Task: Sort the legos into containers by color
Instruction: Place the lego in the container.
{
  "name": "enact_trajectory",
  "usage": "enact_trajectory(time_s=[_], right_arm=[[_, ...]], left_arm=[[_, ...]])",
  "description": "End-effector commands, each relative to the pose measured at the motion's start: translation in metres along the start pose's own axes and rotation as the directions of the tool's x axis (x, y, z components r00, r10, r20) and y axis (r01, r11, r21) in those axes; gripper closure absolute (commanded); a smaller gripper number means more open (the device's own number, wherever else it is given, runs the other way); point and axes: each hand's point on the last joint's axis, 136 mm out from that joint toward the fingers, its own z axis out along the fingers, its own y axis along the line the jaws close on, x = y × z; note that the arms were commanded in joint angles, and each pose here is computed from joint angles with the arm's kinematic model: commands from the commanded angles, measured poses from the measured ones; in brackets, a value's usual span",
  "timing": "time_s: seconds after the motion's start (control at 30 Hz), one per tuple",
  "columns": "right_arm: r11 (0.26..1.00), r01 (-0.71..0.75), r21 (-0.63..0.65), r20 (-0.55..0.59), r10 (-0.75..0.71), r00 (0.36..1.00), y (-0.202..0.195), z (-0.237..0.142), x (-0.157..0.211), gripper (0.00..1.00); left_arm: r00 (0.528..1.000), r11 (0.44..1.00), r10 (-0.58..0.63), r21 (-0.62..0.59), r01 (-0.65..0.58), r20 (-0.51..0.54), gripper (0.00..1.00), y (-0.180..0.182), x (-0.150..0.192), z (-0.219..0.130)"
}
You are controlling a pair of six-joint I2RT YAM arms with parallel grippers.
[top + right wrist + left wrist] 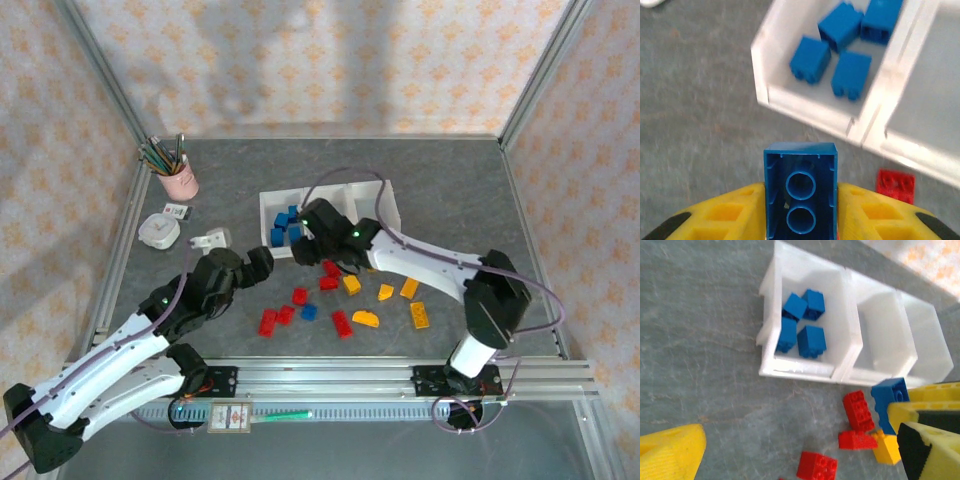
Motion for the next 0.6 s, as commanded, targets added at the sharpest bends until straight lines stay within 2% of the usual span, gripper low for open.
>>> enact_trajectory(time_s=[0.0,0.13,0.4,0.47,0.57], right_arm=[[0.999,0.017,0.038,0.017,-0.017,1.000,-0.002,0.026,-0.022,0.62],[0.998,0.005,0.069,0.037,-0.007,0.999,-0.009,0.057,-0.055,0.60],[0.984,-0.001,0.177,0.088,-0.015,0.996,-0.031,0.104,-0.099,0.59],[0.981,-0.005,0.194,0.098,-0.014,0.995,-0.031,0.104,-0.110,0.59],[0.990,0.004,0.141,0.131,-0.022,0.991,-0.019,0.088,-0.123,0.54]], left_arm=[[0.999,0.999,0.030,-0.042,-0.028,0.045,0.01,0.003,-0.022,0.000],[0.997,0.997,0.004,-0.072,0.001,0.072,0.01,0.009,-0.035,0.006],[0.995,0.998,-0.061,-0.021,0.062,0.078,0.01,0.007,-0.037,0.015],[0.995,0.998,-0.065,-0.015,0.066,0.071,0.01,0.005,-0.037,0.015],[0.995,0.998,-0.064,-0.019,0.065,0.072,0.01,0.005,-0.039,0.012]])
